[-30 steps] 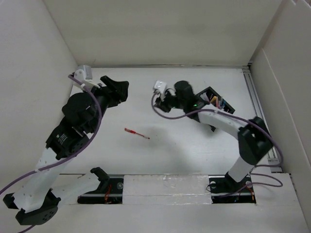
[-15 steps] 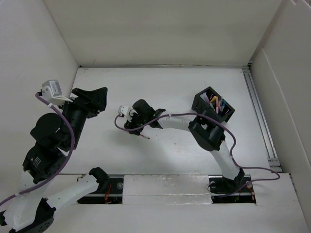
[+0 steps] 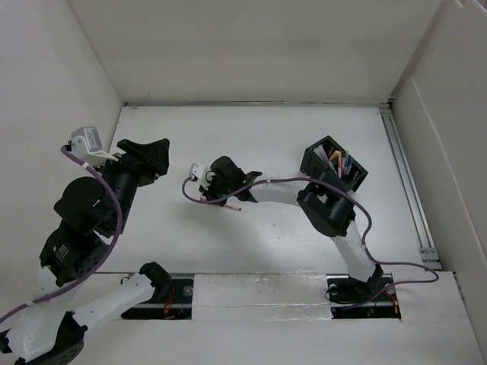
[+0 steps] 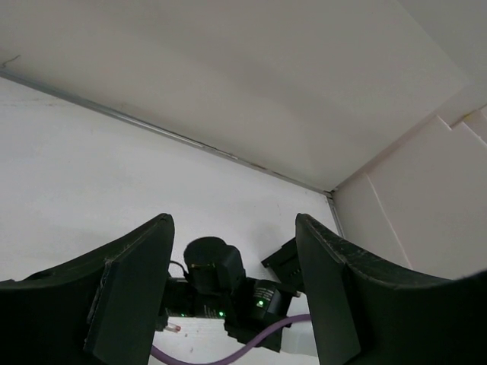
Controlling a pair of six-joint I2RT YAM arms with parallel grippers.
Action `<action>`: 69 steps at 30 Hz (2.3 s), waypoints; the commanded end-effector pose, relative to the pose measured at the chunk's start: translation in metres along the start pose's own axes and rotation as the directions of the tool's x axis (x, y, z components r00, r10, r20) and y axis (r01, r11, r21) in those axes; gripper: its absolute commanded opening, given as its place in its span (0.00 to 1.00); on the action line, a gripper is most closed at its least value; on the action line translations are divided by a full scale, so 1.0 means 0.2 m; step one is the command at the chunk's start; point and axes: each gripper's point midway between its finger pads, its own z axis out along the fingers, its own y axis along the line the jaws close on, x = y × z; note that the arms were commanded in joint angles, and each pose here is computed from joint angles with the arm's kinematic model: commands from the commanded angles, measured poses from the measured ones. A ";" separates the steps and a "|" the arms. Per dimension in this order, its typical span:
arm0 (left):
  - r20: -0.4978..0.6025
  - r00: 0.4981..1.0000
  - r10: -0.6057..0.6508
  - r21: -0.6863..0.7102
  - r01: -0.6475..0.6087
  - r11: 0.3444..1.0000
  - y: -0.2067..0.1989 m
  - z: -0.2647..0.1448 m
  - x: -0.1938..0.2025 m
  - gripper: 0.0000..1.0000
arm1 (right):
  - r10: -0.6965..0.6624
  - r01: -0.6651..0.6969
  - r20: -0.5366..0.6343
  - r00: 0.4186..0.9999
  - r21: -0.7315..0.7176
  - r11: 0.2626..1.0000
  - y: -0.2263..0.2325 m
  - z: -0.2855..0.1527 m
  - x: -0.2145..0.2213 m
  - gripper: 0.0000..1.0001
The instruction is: Organize the desk
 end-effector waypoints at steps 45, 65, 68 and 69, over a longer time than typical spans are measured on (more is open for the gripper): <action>-0.338 0.926 0.171 0.238 -0.092 0.967 -0.40 0.50 0.64 0.81 | -0.228 -0.313 0.834 0.503 0.421 0.851 -0.88 -2.37 0.29 0.58; -0.206 0.970 0.129 0.183 -0.091 0.979 -0.34 0.37 0.36 0.95 | -0.459 0.046 0.358 0.813 0.747 0.663 -0.32 -2.55 -0.30 0.00; -0.185 0.976 0.117 0.120 -0.095 0.988 -0.26 0.34 0.34 0.97 | -0.442 0.010 0.370 0.817 0.757 0.653 -0.22 -2.59 -0.26 0.00; -0.183 0.976 0.116 0.102 -0.099 0.990 -0.22 0.31 0.33 0.99 | -0.403 -0.011 0.366 0.839 0.752 0.659 -0.19 -2.58 -0.20 0.08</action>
